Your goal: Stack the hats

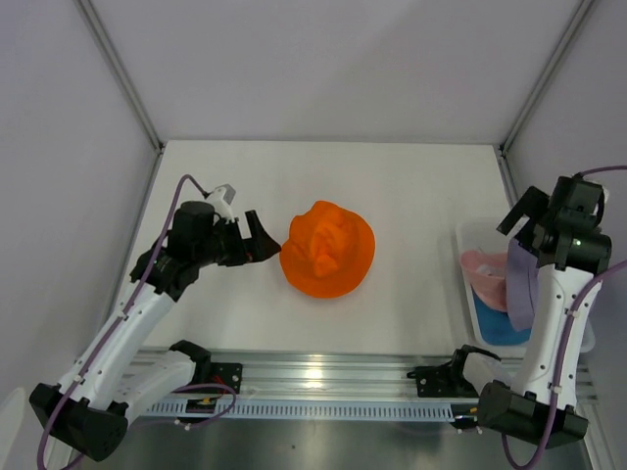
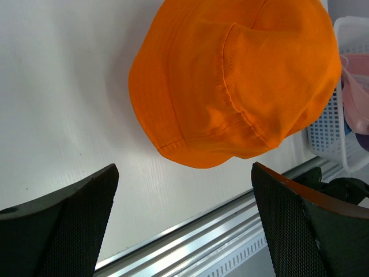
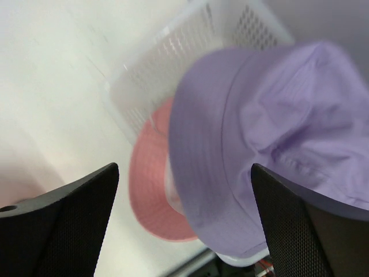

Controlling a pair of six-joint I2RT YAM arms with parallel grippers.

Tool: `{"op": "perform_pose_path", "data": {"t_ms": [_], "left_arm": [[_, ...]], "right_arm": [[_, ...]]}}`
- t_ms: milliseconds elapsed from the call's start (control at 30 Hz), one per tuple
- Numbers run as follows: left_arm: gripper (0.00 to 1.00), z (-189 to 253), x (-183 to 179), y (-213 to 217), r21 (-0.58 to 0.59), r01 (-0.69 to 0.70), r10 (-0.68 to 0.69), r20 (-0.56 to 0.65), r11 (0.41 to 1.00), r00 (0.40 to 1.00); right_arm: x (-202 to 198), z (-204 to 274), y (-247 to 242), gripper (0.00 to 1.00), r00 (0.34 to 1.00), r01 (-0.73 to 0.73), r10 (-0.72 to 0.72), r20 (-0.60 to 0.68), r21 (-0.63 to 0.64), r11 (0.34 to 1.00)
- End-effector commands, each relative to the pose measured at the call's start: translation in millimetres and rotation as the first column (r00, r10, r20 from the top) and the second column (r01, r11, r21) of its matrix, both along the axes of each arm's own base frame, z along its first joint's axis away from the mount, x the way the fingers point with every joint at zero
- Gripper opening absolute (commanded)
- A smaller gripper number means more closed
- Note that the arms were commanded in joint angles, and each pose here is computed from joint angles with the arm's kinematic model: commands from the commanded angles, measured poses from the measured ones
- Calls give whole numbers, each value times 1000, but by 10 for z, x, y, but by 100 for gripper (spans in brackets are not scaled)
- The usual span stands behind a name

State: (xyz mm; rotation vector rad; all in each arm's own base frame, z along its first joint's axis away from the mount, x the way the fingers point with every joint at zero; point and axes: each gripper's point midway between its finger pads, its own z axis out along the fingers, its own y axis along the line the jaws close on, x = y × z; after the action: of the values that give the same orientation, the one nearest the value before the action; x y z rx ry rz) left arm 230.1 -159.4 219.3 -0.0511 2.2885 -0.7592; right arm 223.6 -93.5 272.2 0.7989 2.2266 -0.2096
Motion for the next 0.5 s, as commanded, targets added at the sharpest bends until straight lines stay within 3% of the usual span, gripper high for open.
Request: {"op": "perform_pose_path", "data": {"t_ms": [0, 100, 200, 333, 467], "left_arm": [[99, 265, 70, -48, -24, 29, -27, 75, 999, 997], [100, 295, 67, -72, -25, 39, -37, 79, 999, 996], [100, 362, 62, -122, -39, 61, -58, 81, 997, 995], [100, 416, 56, -166, -50, 83, -79, 72, 995, 994], [100, 447, 44, -203, -58, 102, -98, 58, 993, 993]], "right_arm": [[77, 557, -110, 99, 986, 60, -51, 158, -55, 997], [77, 763, -132, 100, 983, 77, -66, 172, -59, 995], [-137, 823, -333, 100, 969, 220, -203, 141, -120, 968], [-609, 702, -760, 100, 874, 485, -466, 138, -283, 827], [-707, 355, -849, 100, 830, 555, -544, 124, -275, 785]]}}
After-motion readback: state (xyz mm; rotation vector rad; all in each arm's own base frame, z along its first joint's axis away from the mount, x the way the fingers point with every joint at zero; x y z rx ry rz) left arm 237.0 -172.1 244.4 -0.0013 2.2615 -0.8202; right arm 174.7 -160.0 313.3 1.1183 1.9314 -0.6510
